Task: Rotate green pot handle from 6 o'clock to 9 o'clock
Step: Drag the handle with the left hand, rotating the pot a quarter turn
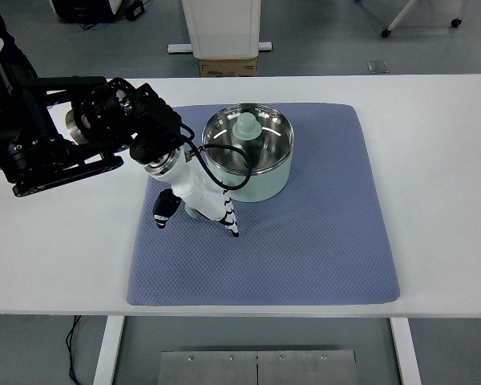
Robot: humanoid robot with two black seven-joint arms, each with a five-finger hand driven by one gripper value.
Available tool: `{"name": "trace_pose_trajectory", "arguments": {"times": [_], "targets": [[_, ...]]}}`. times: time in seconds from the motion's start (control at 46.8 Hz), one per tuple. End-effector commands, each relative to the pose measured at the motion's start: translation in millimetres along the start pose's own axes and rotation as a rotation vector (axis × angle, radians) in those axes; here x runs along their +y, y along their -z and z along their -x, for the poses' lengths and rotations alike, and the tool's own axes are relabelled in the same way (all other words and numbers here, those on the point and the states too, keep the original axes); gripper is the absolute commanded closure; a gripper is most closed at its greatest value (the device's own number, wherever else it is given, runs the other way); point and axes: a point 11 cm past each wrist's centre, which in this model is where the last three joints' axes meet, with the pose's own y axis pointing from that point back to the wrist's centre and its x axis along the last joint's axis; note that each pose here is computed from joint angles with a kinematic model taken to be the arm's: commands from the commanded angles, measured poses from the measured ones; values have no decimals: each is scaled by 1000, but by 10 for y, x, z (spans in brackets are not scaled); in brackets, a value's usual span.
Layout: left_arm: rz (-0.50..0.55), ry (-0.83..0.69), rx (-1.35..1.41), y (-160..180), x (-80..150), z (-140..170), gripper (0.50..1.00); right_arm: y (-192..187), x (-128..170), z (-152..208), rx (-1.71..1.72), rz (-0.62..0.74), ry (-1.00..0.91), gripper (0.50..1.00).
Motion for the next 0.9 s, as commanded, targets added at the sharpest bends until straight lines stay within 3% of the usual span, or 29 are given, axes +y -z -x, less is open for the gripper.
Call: {"name": "trace_pose_trajectory", "arguments": {"times": [0.0, 0.877], "targets": [[-12, 11, 4, 35, 37, 46, 500, 0, 0, 0, 0, 0, 0, 500], [-214, 48, 68, 624, 408, 705, 500, 0, 0, 0, 0, 0, 0, 500]]}}
